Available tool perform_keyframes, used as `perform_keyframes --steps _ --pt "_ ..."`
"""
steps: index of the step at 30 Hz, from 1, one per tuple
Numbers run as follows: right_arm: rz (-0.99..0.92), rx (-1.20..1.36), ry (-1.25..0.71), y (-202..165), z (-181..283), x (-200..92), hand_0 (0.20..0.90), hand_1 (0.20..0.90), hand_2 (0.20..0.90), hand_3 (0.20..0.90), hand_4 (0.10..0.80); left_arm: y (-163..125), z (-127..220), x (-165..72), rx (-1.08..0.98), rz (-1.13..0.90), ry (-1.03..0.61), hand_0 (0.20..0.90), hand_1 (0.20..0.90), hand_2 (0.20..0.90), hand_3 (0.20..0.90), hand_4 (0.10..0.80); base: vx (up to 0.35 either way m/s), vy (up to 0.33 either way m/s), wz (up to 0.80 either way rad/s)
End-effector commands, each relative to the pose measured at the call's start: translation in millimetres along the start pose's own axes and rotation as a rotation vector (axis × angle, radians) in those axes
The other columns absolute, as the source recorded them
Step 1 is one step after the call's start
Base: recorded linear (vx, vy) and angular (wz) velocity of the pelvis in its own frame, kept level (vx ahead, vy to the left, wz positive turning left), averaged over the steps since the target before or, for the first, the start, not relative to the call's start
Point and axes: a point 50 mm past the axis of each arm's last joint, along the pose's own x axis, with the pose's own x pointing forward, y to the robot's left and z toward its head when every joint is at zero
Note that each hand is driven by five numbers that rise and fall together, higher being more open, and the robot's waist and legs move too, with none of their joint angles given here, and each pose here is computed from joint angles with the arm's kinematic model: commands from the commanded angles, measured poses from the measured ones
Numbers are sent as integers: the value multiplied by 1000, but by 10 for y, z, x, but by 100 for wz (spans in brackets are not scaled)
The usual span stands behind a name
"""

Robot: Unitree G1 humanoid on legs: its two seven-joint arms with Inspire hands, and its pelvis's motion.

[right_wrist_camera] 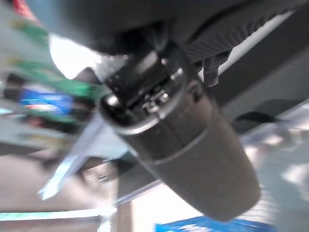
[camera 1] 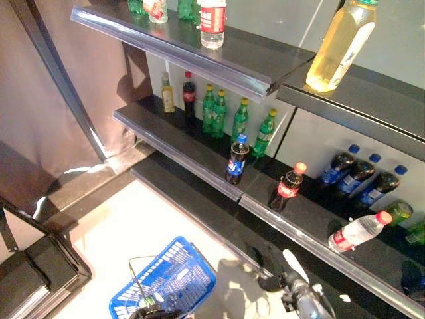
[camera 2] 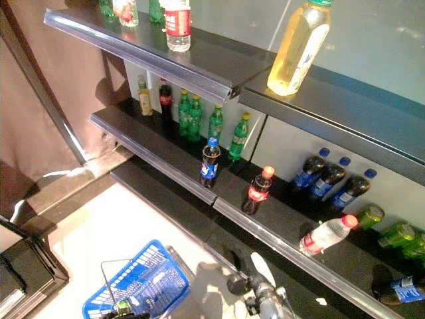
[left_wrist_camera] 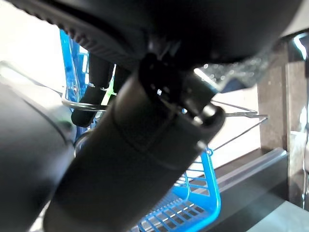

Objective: Pick up the drink and place into the basket.

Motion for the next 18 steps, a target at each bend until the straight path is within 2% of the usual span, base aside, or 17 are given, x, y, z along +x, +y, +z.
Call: perform_keyframes --steps 1,9,18 --pt "-97 -71 -317 -418 549 83 900 900 900 900 800 6 386 47 46 -25 -161 300 300 300 200 100 38 -10 -1" --pt "-323 -34 -586 -809 1073 -113 900 900 900 900 800 -6 228 12 30 -24 -141 300 300 300 200 100 6 5 0" --pt "-560 -3 -745 -1108 1311 -351 900 900 900 900 800 -13 92 -27 1 -28 -125 300 300 300 200 100 4 17 -8"
